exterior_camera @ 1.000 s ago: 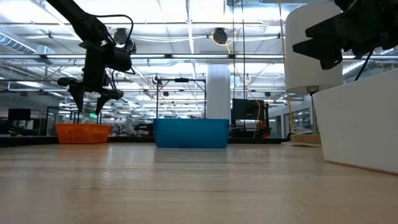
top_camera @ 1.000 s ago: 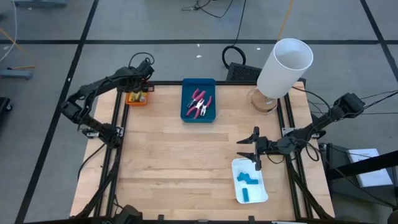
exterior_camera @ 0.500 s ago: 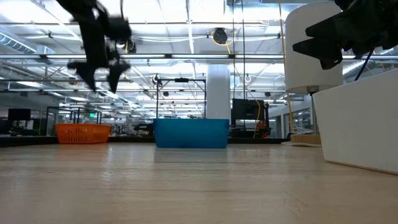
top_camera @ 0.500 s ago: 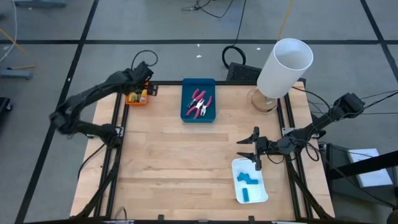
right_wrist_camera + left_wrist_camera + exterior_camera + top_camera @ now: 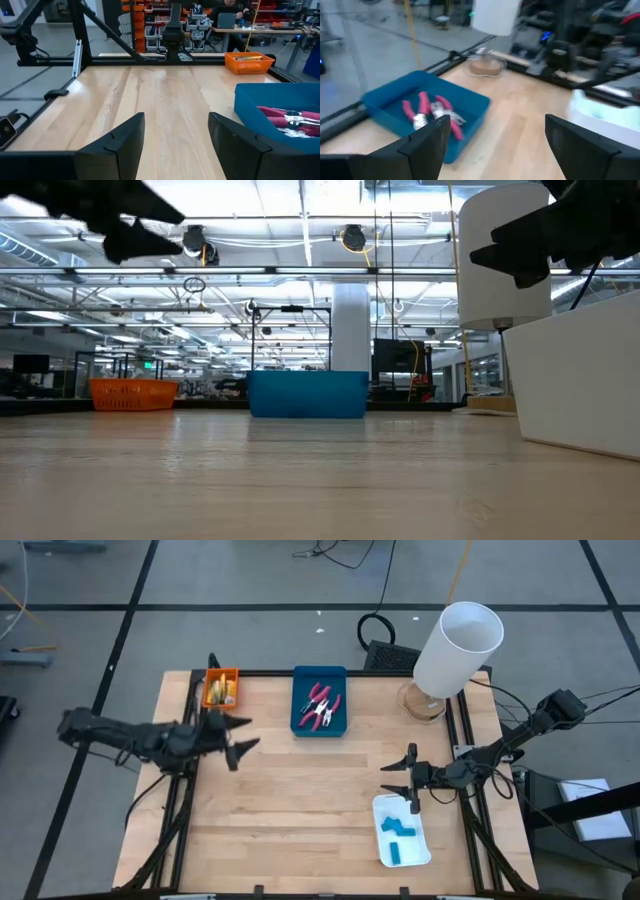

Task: Pick & Place School Supplies
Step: Return to Home Position

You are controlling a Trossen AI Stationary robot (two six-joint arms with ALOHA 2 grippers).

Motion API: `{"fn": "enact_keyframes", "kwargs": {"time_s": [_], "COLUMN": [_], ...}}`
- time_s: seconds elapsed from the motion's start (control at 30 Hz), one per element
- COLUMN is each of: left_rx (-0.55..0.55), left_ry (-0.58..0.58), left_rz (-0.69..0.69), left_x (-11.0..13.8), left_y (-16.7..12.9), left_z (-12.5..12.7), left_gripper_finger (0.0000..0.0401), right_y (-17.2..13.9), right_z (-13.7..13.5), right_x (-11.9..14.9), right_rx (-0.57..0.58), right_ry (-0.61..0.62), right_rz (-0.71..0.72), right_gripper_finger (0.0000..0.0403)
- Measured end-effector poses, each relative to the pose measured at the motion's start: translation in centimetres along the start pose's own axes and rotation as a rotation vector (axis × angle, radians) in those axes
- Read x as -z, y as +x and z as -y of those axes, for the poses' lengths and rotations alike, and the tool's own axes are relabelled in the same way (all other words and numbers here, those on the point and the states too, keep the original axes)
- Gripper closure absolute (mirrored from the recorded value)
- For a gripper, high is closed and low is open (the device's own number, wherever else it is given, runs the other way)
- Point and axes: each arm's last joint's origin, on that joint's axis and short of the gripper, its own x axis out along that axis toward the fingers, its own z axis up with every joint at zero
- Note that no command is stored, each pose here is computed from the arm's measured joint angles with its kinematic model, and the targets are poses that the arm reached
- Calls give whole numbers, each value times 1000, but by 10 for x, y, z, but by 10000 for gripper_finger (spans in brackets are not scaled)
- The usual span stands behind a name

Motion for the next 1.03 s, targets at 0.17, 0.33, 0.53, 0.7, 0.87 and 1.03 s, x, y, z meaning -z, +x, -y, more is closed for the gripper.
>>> {"fn": "enact_keyframes", "kwargs": {"time_s": [0.17, 0.33, 0.53, 0.7, 0.87, 1.03], "left_rx": [-1, 9, 53, 5, 26, 39], "left_ry": [9, -7, -20, -41, -53, -30], "left_rz": [39, 84, 108, 138, 145, 142], "left_x": [42, 67, 86, 102, 106, 107], "left_y": [-3, -10, -17, -19, -21, -22], "left_z": [-2, -8, -14, -20, -21, -19], "left_gripper_finger": [77, 77, 77, 77, 77, 77], "right_y": [-2, -11, -27, -42, -57, -67], "right_z": [-1, 1, 18, 33, 46, 54], "right_x": [-3, -8, -19, -24, -23, -8], "right_rx": [-50, -196, -212, -240, -205, -235], "right_ry": [70, 70, 45, 31, 36, 28], "right_rz": [11, -3, 30, 54, 55, 139], "right_gripper_finger": [193, 193, 193, 193, 193, 193]}}
